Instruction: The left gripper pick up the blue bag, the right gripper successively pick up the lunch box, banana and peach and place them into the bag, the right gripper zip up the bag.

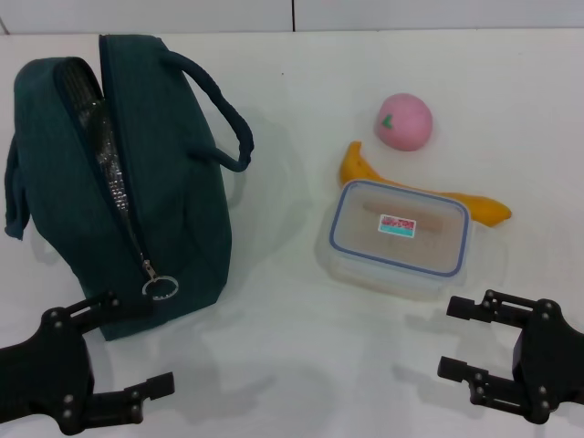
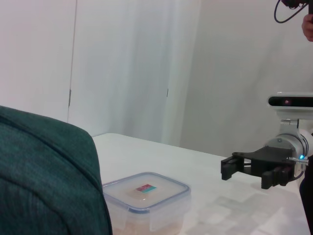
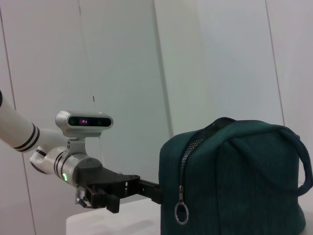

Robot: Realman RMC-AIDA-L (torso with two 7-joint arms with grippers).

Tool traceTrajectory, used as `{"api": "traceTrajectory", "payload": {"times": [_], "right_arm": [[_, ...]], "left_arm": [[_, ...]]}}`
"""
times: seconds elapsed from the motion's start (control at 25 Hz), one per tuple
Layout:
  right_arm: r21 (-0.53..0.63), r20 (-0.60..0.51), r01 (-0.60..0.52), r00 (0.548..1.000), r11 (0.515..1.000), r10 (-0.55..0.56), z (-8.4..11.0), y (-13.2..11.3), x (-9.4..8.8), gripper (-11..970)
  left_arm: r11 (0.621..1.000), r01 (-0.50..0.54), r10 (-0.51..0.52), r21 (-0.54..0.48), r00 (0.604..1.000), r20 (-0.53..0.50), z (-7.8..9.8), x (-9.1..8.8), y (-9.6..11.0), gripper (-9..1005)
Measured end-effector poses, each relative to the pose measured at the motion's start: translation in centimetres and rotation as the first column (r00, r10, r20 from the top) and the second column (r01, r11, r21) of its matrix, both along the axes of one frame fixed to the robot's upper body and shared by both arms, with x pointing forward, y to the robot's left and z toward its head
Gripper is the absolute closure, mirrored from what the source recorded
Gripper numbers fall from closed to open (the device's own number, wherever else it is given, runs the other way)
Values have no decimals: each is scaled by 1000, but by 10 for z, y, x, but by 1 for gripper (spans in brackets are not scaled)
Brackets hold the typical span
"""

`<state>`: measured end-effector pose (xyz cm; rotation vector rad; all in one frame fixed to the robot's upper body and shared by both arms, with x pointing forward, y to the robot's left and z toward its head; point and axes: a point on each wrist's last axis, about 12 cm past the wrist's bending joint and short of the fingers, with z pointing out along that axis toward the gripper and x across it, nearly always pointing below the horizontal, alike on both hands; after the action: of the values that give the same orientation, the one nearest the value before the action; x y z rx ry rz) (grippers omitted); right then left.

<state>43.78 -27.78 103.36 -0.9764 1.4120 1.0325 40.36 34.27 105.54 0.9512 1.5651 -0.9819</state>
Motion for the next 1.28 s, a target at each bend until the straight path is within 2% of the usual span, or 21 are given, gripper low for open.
{"api": "traceTrajectory", "payload": {"times": [0.48,0.68,0.84,1.0,1.04,1.28], "right_arm": [[-2,1,0,1000,1000,0,0,0,1,338],[-2,1,0,1000,1000,0,0,0,1,338],[-2,1,0,1000,1000,0,0,0,1,338],[-2,1,0,1000,1000,0,0,0,1,338],[-2,0,1,1000,1000,-1,0,0,1,338],[-7,0,3,1000,1000,-3,0,1,2,339]], "left_arm": [[1000,-1,1,-12,1000,-7,1,0,0,107],[990,-5,-2,-144,999,-48,16,6,-1,108],[971,-48,28,-235,996,-86,29,15,4,109],[937,-105,78,-332,993,-92,40,24,9,110],[916,-130,98,-380,990,-102,46,28,12,110],[814,-291,163,-502,945,-284,67,54,33,112]]}}
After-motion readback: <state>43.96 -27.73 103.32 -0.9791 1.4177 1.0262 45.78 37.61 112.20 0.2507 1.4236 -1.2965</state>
